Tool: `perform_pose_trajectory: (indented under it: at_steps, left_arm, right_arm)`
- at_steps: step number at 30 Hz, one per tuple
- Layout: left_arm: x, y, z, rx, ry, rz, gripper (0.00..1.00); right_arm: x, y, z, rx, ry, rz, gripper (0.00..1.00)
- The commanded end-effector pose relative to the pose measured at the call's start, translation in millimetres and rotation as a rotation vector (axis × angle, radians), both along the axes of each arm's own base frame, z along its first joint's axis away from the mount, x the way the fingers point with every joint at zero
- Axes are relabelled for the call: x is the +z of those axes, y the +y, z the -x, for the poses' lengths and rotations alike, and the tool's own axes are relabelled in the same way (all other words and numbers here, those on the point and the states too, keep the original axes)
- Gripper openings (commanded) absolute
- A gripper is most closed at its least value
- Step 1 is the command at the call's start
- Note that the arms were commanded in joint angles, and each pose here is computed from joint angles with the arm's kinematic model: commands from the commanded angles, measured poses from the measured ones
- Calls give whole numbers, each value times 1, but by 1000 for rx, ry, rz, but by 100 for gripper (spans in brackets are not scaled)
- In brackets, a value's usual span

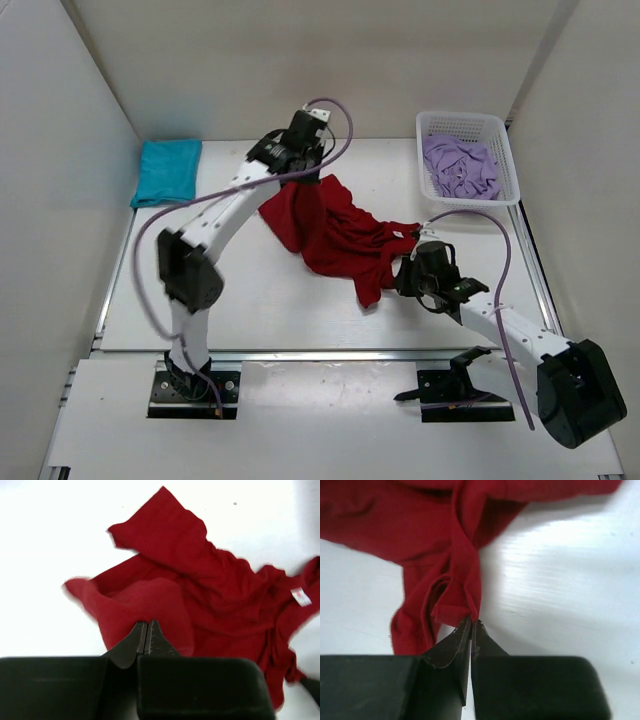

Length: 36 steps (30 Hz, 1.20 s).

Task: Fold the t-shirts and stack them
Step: Flatten out the tshirt

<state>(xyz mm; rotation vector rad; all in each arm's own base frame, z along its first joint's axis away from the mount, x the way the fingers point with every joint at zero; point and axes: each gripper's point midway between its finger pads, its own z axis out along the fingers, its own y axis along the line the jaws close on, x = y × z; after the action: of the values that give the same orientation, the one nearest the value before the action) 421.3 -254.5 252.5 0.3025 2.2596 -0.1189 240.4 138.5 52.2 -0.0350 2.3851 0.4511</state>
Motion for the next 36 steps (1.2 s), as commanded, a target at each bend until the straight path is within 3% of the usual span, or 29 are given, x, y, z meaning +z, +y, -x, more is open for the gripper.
perform_pose_trajectory:
  at_steps: [1,2,3,5,7,8,9,10,11,12,13,15,16,17,20,24,30,34,35,36]
  left_arm:
    - [-68,29,-66,86,149,14,0]
    - [-75,36,-97,90,192,113,0]
    - [-48,37,-118,132,149,245,1]
    - [-53,61,-137,135,216,482,8]
    - [-72,72,-123,147,259,453,28]
    - [-56,80,-118,151,187,376,35]
    - [-51,93,-107,182,137,314,57]
    - [-80,97,-88,199,181,260,70]
    - [-78,110,-73,232,140,270,74]
    - [-39,116,-72,222,9,344,85]
    - [-33,121,-52,233,-30,429,92]
    - [-48,137,-28,281,-51,507,91]
    - [-77,136,-8,298,8,509,91]
    - [-69,134,-3,299,-30,543,93]
    - [-128,132,27,314,65,529,96]
    - [-169,113,28,294,156,491,95]
    - [-183,75,3,207,147,343,99]
    - [-186,59,-14,180,155,322,99]
    - [-182,58,-19,178,142,333,89]
    - [-182,54,-22,162,138,330,66]
  right_arm:
    - [25,13,-13,18,-91,-83,0]
    - [28,15,-13,21,-95,-81,0]
    - [25,15,-11,25,-92,-65,0]
    - [28,14,-11,16,-97,-64,0]
    - [27,12,-11,11,-99,-80,0]
    - [26,10,-12,4,-96,-89,0]
    - [25,9,-15,0,-94,-85,0]
    - [24,8,-16,-3,-87,-85,0]
    - [27,10,-17,1,-88,-83,0]
    - [28,10,-18,0,-91,-73,0]
    - [26,10,-16,-5,-82,-70,0]
    - [28,-1,-17,-69,-99,-53,1]
    - [32,-4,-15,-81,-116,-60,0]
    - [30,-11,-14,-108,-115,-61,0]
    - [41,-27,-13,-167,-143,-121,0]
    - [38,-42,-7,-202,-124,-208,0]
    - [40,-32,-5,-175,-117,-233,0]
    - [34,-27,-2,-162,-93,-223,0]
    - [31,-30,-1,-171,-90,-214,0]
    - [31,-31,-2,-176,-90,-216,1]
